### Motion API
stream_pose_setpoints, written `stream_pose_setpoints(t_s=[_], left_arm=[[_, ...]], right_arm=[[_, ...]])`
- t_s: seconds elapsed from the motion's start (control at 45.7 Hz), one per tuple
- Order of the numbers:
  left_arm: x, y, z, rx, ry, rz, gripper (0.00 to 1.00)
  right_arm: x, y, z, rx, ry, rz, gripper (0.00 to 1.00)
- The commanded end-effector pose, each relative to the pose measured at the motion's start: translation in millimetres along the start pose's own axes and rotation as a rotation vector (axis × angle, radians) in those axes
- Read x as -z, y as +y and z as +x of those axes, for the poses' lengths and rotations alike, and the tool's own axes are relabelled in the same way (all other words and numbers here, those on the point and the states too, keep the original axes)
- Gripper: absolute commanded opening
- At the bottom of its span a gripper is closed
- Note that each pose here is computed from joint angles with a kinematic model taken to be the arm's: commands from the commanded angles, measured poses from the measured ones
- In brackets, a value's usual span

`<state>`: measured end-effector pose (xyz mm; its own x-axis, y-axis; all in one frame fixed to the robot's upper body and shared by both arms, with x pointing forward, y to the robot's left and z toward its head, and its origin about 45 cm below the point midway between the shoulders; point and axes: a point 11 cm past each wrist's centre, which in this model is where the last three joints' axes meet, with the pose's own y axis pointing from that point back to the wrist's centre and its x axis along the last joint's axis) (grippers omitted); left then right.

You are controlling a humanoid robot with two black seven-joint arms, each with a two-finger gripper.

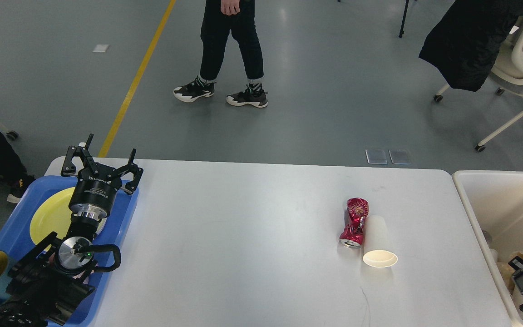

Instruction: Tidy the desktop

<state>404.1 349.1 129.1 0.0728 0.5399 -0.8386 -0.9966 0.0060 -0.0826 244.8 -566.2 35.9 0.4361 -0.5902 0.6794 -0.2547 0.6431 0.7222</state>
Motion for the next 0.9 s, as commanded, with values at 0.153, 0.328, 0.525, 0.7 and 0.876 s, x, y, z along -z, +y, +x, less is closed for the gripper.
stream_pose_setpoints(t_s=[0.153, 0.328, 0.525, 0.7, 0.876], left_arm=[[0, 0, 0, 0.0, 0.0, 0.0, 0.96], [0, 0, 0, 0.0, 0.0, 0.0, 0.96], [0, 0, 0, -0.001, -0.001, 0.0, 0.96], [0, 0, 0, -0.001, -0.001, 0.0, 0.96], [0, 0, 0, -0.001, -0.001, 0.0, 0.96]], right_arm=[[7, 1, -6, -0.038, -0.015, 0.014, 1.0], [7, 1, -7, -0.023, -0.015, 0.015, 1.0], [13, 3, -9, 0.006, -0.012, 0.023, 1.0], [13, 10, 29, 0.03, -0.04, 0.017, 1.0], [44, 38, 64, 0.075, 0.005, 0.066, 1.0]])
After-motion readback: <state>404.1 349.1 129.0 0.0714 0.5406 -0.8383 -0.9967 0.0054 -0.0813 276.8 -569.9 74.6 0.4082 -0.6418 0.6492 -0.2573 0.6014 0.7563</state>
